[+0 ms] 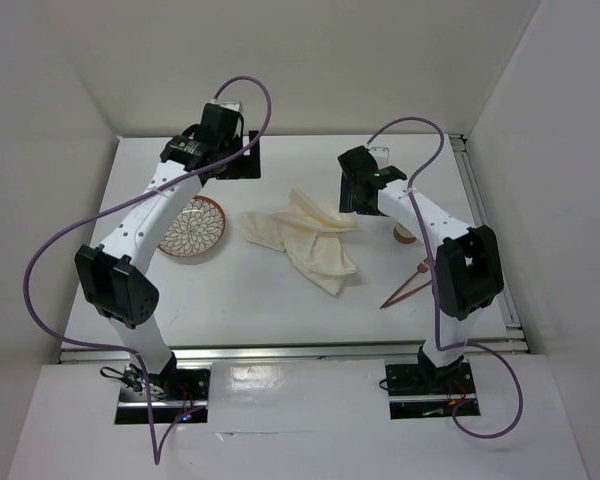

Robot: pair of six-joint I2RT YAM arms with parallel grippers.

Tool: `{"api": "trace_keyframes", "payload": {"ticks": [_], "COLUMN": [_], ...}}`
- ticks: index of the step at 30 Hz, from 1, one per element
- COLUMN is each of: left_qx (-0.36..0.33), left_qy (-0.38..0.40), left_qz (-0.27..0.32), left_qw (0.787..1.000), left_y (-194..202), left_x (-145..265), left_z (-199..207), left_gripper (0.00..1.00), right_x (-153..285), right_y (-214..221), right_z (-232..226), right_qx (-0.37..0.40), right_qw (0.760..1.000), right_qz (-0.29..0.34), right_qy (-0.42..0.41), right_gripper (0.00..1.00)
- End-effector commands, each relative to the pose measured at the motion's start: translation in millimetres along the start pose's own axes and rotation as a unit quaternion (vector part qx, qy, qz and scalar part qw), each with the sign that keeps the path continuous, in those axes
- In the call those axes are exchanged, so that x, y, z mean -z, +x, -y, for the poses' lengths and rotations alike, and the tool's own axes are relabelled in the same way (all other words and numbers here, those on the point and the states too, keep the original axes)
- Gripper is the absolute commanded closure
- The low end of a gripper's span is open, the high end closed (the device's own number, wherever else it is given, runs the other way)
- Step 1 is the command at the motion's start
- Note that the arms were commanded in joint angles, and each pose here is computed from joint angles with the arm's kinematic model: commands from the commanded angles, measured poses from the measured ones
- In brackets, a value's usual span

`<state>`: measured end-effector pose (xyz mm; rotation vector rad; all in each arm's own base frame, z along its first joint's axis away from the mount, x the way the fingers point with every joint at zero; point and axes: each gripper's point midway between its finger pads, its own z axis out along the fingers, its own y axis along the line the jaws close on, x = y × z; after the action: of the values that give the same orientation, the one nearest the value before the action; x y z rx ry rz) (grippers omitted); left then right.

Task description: Set the dinner table for one person

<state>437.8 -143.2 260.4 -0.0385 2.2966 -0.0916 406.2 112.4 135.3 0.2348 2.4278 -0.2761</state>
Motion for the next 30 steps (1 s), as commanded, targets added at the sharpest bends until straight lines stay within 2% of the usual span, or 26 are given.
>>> {"api": "trace_keyframes", "payload": {"ticks": [1, 8, 14, 19, 21, 22, 26, 29, 30], "left_qx": [0.022, 0.022, 0.028, 0.037, 0.032, 0.027, 0.046, 0.074, 0.084], "left_qy": [0.061, 0.054, 0.066, 0.111, 0.126, 0.136, 0.135, 0.129, 0.151], "left_qz": [-0.013, -0.071, -0.071, -0.067, -0.085, -0.088, -0.096, -0.109, -0.110], "left_qw": [0.998, 0.996, 0.995, 0.991, 0.988, 0.986, 0.985, 0.983, 0.979], "left_y": [-2.0, 20.8, 18.5, 14.2, 24.4, 25.0, 25.0, 28.1, 26.1], "left_x": [9.0, -15.1, -16.5, -19.0, -28.6, -30.5, -46.3, -62.3, -64.9], "left_z": [24.1, 28.4, 34.2, 52.3, 63.9, 67.5, 78.4, 83.9, 94.0], "left_gripper": [0.00, 0.00, 0.00, 0.00, 0.00, 0.03, 0.03, 0.09, 0.13], "right_x": [32.7, 52.2, 64.9, 90.1, 92.8, 96.1, 97.2, 97.7, 97.0], "right_y": [-22.1, -11.3, 27.4, 31.2, 34.2, 32.2, 34.2, 34.9, 33.2], "right_z": [-14.1, -9.7, 0.8, 5.8, 9.5, 10.7, 17.0, 15.6, 14.1], "right_qx": [-0.030, -0.021, -0.014, -0.023, -0.022, -0.025, -0.025, -0.025, -0.024], "right_qw": [0.996, 0.995, 0.991, 0.984, 0.984, 0.983, 0.984, 0.984, 0.984], "right_qz": [0.045, 0.051, 0.044, 0.070, 0.070, 0.075, 0.077, 0.075, 0.075], "right_qy": [-0.065, -0.083, -0.122, -0.165, -0.164, -0.167, -0.158, -0.162, -0.162], "right_gripper": [0.01, 0.01, 0.01, 0.01, 0.01, 0.01, 0.01, 0.01, 0.01]}}
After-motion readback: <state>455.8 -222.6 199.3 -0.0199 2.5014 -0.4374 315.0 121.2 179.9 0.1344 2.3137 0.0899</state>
